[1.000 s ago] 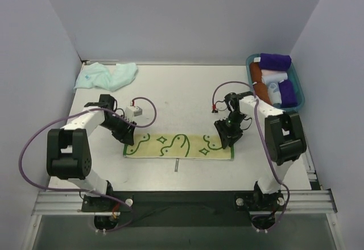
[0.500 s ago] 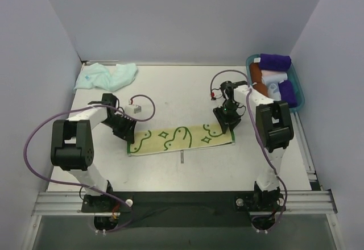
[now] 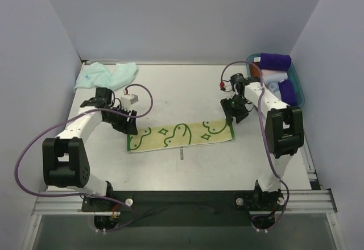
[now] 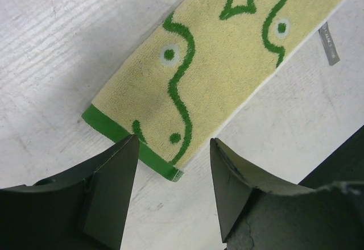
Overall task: Roll the towels
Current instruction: Fold the towel
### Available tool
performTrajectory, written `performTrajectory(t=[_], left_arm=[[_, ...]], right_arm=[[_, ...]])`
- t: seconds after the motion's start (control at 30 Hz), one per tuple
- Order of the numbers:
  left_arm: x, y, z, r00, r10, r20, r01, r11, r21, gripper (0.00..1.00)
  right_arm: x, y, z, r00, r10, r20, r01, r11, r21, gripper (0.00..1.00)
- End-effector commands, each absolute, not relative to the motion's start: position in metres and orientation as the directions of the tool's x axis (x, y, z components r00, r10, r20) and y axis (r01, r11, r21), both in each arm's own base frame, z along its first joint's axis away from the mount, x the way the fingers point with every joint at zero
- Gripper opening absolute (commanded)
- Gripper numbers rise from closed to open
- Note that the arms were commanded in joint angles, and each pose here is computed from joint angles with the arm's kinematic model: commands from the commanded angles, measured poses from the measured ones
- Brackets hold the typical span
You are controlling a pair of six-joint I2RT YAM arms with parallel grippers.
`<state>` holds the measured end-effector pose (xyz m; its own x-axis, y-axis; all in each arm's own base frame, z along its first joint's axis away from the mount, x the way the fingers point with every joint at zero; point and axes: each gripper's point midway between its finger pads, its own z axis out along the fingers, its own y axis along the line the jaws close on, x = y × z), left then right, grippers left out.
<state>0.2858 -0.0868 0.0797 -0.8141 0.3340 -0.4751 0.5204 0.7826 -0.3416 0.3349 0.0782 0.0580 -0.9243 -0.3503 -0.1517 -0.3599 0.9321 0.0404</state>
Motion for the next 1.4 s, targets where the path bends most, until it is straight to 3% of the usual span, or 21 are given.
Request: performTrajectory(t=[0.0, 0.37, 0.63, 0.73, 0.87, 0.9, 1.17, 1.37], left_arm=[[0.287, -0.094, 0.092, -0.792, 0.315, -0.523, 0.536, 0.769, -0.349, 0.64], [0.285, -0.092, 0.095, -0.786, 0.318, -0.530, 0.538, 0.774, -0.333, 0.64], [0.291, -0.092, 0.096, -0.789, 0.306, -0.532, 0.528, 0.781, -0.334, 0.64], [0.296, -0.092, 0.101, -0.782, 0.301, -0.545, 0.528, 0.784, -0.325, 0.64], [0.299, -0.091, 0.105, -0.778, 0.299, -0.553, 0.529, 0.786, -0.319, 0.64], [0.300, -0.091, 0.106, -0.776, 0.298, -0.556, 0.529, 0.787, -0.317, 0.64], [0.298, -0.092, 0.106, -0.778, 0.292, -0.556, 0.528, 0.784, -0.327, 0.64], [0.300, -0.091, 0.104, -0.784, 0.287, -0.550, 0.520, 0.788, -0.330, 0.65]], right_arm=[[0.305, 0.077, 0.043, -0.960, -0.277, -0.036, -0.279, 0.955, 0.096, 0.42], [0.287, 0.072, 0.002, -0.972, -0.224, 0.076, -0.218, 0.973, 0.081, 0.32], [0.288, 0.075, -0.001, -0.965, -0.251, 0.075, -0.250, 0.968, 0.028, 0.31], [0.287, 0.080, -0.001, -0.958, -0.272, 0.090, -0.270, 0.962, 0.028, 0.23], [0.289, 0.081, -0.001, -0.953, -0.288, 0.098, -0.287, 0.958, 0.015, 0.00], [0.290, 0.078, -0.001, -0.955, -0.279, 0.099, -0.279, 0.960, 0.017, 0.00], [0.324, 0.059, 0.050, -0.966, -0.255, -0.052, -0.256, 0.966, 0.021, 0.00], [0.323, 0.076, 0.088, -0.952, -0.283, -0.116, -0.292, 0.953, 0.077, 0.00]])
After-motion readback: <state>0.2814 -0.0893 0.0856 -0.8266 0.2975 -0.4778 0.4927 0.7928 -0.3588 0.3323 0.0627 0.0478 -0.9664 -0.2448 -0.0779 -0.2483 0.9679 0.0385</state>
